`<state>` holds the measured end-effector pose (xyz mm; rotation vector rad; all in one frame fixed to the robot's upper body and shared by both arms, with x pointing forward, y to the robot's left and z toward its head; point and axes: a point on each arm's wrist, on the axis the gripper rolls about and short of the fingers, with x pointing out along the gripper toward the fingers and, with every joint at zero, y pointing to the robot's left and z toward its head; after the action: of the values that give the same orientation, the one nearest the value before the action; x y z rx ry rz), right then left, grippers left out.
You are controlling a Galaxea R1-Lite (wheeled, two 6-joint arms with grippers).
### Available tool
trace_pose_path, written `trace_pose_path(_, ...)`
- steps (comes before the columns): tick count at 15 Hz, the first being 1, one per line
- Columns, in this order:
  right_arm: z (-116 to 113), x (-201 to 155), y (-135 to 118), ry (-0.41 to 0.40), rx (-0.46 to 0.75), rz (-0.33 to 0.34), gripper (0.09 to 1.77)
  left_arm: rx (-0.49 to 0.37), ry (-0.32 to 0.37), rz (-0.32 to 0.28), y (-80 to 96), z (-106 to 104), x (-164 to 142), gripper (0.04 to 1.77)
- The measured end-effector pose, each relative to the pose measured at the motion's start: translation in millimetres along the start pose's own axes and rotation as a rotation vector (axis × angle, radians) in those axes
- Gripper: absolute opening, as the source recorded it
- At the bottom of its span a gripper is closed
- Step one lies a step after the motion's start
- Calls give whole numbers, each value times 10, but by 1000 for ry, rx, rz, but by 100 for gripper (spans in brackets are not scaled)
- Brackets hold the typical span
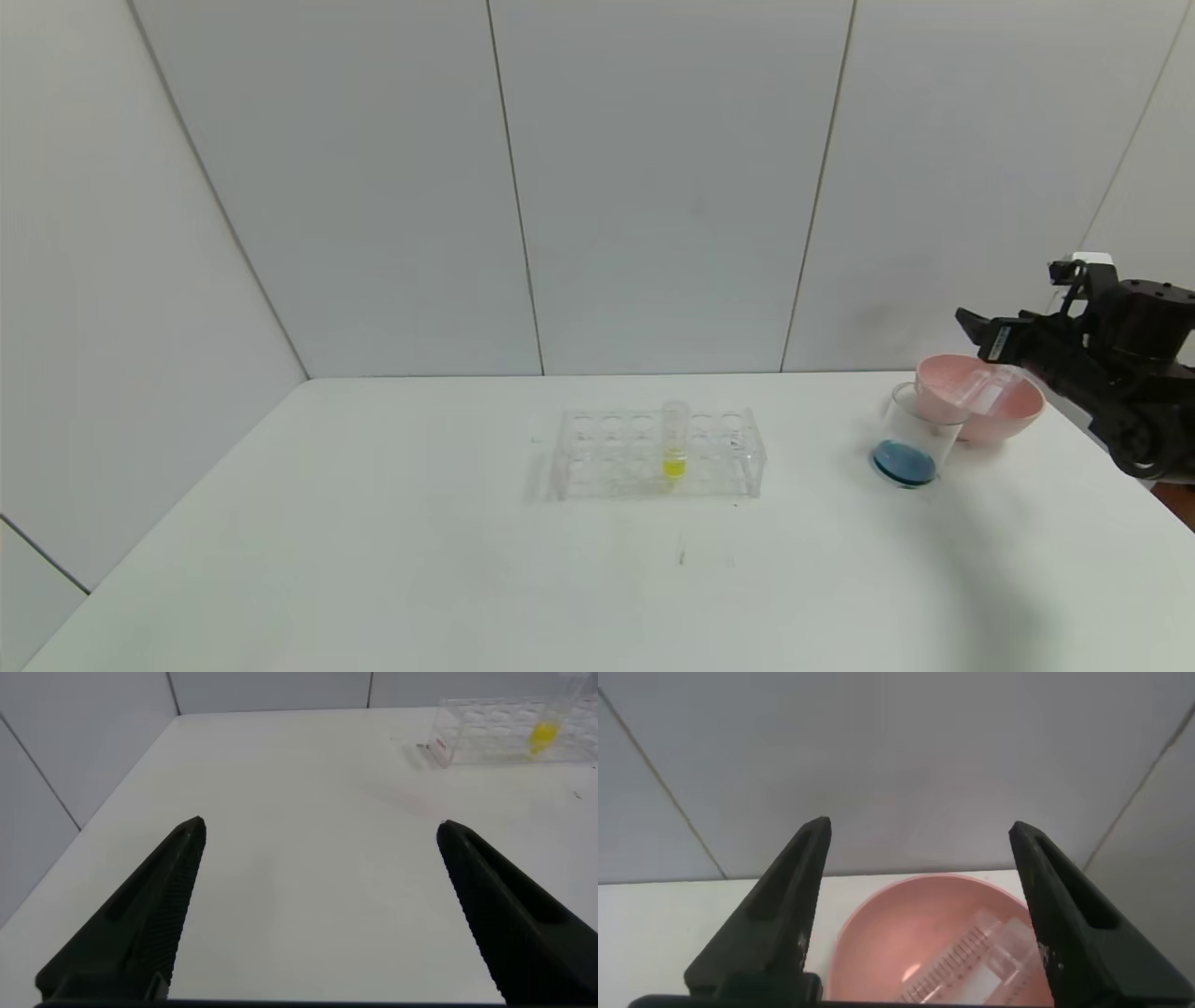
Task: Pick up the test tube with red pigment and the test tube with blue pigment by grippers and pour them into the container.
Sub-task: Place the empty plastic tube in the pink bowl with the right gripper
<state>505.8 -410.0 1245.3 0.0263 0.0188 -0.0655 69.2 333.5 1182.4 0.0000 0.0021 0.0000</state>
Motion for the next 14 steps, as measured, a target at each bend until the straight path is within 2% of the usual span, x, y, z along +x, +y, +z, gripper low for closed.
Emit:
trace_pose_path(3,75,-25,369,-16,-2,32,148,0,0,0,0,0,0,176)
trace_pose_path(7,266,-311,815,-46,-4,134,157,0,0,0,0,0,0,176)
trace_pose_path(10,502,-719,952,-116,-6,185,162,0,0,0,0,0,0,176)
trace_pose_path(14,846,-1410,934,-217,-6,214,165,0,0,0,0,0,0,176)
